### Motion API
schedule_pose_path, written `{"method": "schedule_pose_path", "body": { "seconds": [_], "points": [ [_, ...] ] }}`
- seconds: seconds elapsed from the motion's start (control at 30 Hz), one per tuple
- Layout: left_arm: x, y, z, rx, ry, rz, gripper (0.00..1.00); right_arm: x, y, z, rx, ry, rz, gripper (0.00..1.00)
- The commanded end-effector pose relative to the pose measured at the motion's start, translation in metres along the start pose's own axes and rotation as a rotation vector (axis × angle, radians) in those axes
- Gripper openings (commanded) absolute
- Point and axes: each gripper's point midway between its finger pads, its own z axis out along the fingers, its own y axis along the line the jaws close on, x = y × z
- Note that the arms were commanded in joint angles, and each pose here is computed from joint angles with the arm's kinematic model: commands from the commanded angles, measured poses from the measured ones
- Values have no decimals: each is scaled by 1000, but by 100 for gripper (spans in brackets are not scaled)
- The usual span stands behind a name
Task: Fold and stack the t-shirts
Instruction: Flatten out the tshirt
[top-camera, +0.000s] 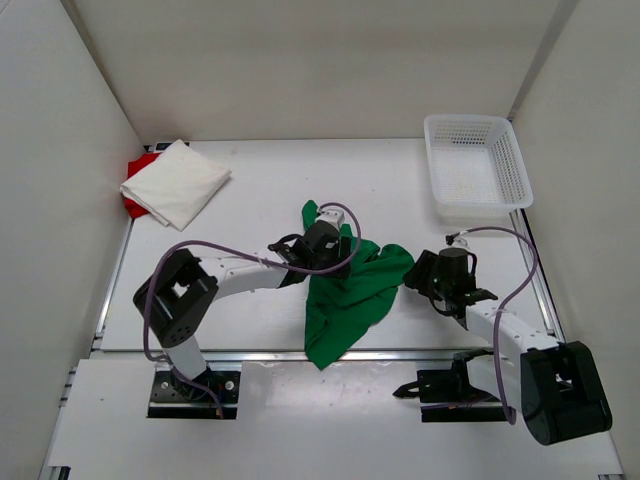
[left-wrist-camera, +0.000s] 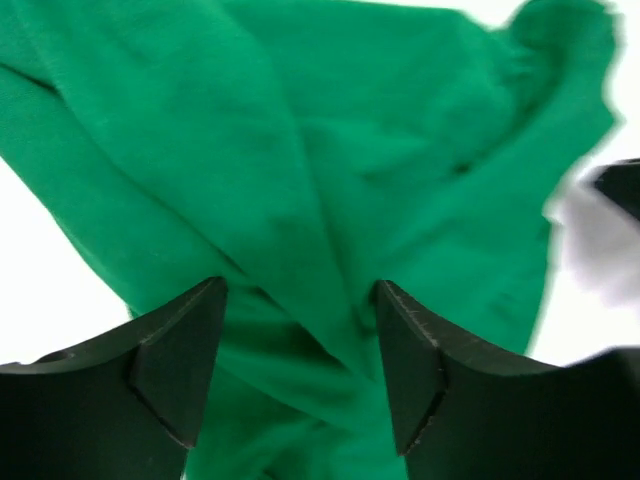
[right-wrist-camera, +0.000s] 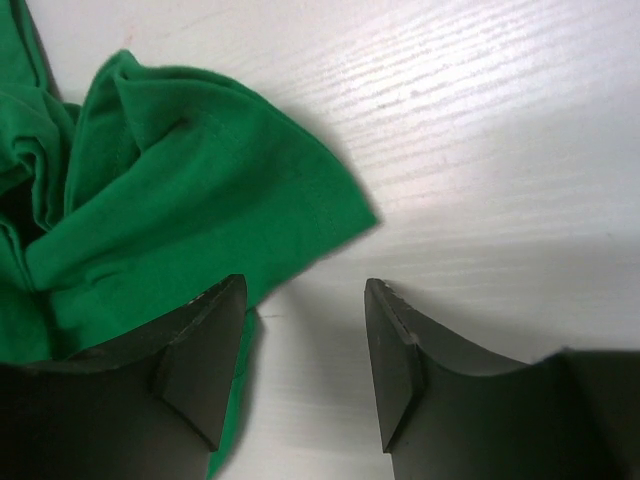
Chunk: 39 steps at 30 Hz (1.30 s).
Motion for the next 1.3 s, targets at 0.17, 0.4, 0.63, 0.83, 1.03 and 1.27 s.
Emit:
{"method": "schedule_pose_path", "body": {
  "seconds": [0.17,0.4,0.63,0.83,1.03,1.27],
  "points": [
    [-11,10,18,-77,5,20,36,-8,-2,15,10,-19,22,38],
    [-33,20,8,-100,-46,-27,0,-9,7,27,3,10,32,0],
    [-55,33,-32,7,-73,-108,0,-66,33,7,-37,-173,15,0],
    [-75,54,-71,149,-123,-229,1,-79,52,-2,-82,-201,-7,1],
    [-81,70,-83,197,-148,-288,0,-88,76,-15,-158,-231,-36,0],
    [-105,62,-92,213,-205,-289,7,-45,109,-15,-269,-75,-133,9]
  ]
}}
